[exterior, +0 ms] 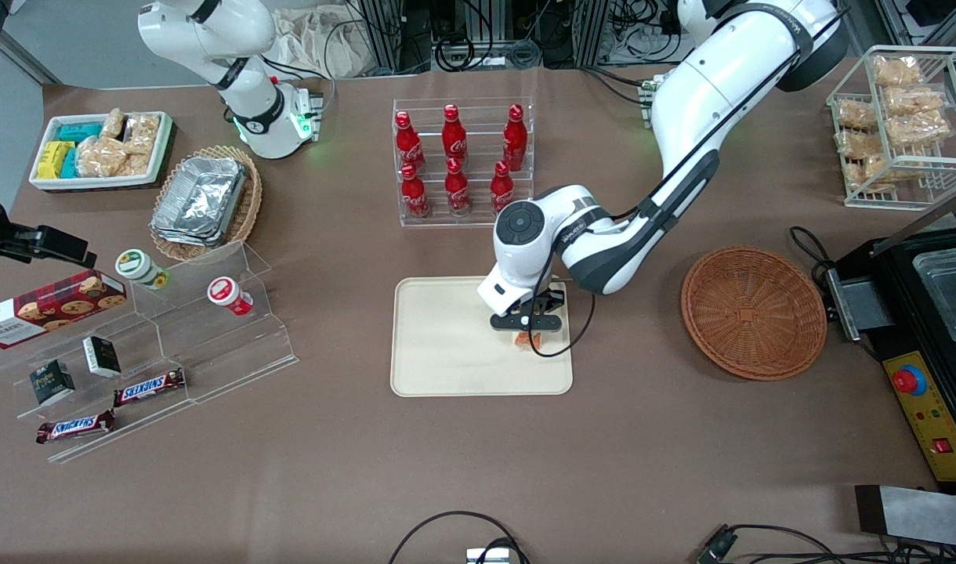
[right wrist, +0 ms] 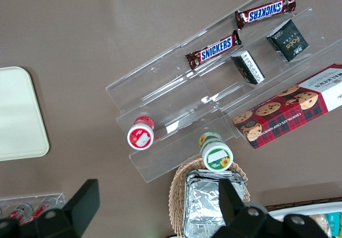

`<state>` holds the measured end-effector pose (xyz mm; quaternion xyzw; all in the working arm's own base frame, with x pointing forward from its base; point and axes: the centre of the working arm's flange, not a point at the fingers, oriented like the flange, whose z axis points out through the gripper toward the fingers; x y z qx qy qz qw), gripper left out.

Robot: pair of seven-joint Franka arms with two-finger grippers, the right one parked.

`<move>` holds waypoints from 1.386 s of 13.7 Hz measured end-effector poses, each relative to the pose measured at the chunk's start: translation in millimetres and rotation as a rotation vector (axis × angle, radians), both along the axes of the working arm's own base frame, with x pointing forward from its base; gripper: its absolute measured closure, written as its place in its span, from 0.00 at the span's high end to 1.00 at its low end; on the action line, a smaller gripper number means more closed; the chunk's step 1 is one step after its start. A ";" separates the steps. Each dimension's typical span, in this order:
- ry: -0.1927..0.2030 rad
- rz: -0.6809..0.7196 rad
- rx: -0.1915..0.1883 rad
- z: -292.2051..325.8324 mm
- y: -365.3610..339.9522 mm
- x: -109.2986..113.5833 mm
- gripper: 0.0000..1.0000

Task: Place sandwich from basket to tray
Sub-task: 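Lower the held sandwich onto the cream tray and open the gripper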

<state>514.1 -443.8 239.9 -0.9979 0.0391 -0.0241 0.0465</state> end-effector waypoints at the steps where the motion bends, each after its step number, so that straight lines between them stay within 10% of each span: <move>1: -0.003 -0.003 0.005 -2.6 0.3 0.0 0.26; 6: -0.024 0.014 0.033 -19.4 1.7 -0.7 0.74; 19: -0.090 0.075 0.032 35.2 5.7 28.4 0.78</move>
